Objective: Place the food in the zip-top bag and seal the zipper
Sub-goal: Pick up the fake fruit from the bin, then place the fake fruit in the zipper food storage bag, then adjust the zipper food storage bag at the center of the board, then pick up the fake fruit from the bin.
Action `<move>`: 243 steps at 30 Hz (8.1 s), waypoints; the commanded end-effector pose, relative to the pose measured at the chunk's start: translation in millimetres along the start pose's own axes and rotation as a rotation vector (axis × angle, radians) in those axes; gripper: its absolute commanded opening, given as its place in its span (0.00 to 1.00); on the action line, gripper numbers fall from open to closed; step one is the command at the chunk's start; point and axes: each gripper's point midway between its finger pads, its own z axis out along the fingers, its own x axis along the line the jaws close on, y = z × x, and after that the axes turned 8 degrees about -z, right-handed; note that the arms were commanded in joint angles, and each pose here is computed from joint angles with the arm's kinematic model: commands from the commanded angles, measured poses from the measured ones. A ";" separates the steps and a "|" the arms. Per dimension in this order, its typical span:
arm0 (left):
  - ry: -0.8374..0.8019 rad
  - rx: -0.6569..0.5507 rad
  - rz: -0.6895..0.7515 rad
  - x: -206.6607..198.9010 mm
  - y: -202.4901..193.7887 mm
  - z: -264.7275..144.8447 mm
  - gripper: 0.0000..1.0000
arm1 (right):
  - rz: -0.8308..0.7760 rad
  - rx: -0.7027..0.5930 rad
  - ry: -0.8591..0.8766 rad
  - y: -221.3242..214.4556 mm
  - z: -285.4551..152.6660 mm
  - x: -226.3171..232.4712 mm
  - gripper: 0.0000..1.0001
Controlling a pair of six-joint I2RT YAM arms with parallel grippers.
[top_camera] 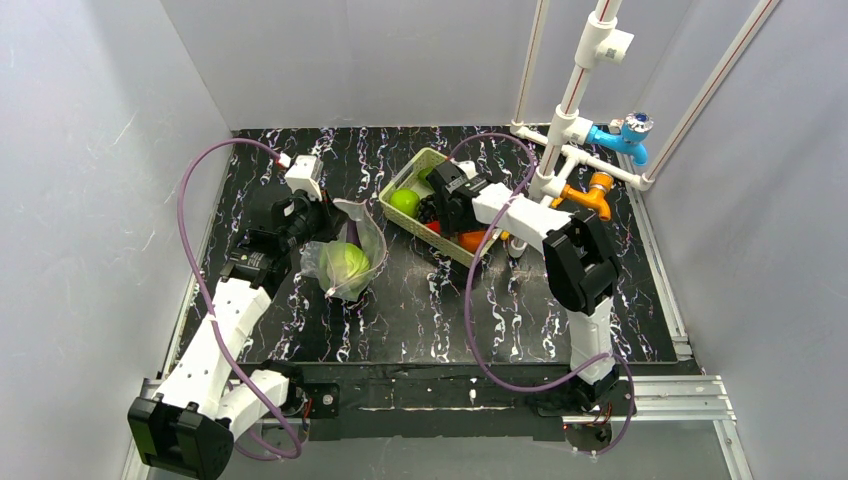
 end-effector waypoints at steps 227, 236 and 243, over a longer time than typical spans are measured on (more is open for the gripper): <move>0.166 0.088 -0.105 31.4 29.6 10.7 0.00 | -0.098 -0.271 0.591 151.2 -53.0 88.3 0.40; 0.175 0.094 -0.115 35.4 27.8 12.4 0.00 | -0.086 -0.304 0.501 150.6 -109.1 47.0 0.13; 0.174 0.104 -0.122 36.4 25.3 15.4 0.00 | -0.087 -0.310 0.532 138.3 -146.2 50.1 0.04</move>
